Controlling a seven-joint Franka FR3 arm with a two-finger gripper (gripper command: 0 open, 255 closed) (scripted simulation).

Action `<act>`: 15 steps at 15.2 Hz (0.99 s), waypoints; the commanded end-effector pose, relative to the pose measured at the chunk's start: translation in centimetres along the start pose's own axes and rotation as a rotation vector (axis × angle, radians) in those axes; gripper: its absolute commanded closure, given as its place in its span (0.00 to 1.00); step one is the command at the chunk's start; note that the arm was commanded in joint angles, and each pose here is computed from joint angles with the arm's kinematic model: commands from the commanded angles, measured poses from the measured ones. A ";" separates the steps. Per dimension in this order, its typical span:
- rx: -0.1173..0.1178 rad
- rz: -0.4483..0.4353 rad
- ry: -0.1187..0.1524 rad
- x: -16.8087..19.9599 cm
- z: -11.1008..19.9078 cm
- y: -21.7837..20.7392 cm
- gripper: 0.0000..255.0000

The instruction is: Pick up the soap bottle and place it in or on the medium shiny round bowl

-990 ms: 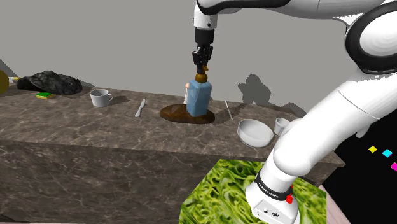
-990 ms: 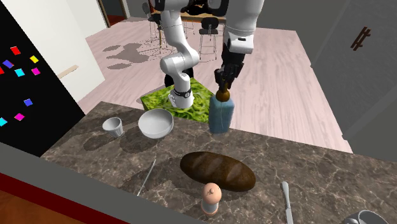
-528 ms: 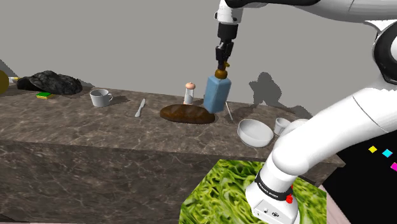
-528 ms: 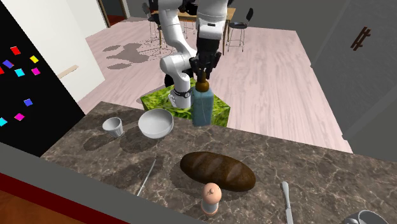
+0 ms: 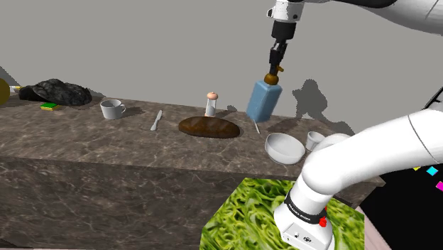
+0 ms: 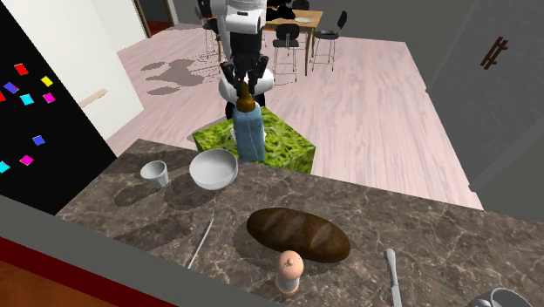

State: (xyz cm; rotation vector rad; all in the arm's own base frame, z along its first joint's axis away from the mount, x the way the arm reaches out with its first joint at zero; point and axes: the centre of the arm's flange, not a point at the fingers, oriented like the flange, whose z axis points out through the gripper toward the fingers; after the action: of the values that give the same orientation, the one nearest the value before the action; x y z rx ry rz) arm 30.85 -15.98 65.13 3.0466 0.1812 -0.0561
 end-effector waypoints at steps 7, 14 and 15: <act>0.000 -0.001 0.000 -9.3 -2.1 5.2 1.00; 0.000 -0.001 0.000 -15.5 -3.0 8.8 1.00; 0.000 -0.001 0.000 -15.5 -2.5 8.8 1.00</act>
State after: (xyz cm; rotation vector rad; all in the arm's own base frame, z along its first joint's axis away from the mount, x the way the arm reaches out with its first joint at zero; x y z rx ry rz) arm 16.87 -26.13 69.32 3.0472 0.1815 -0.0563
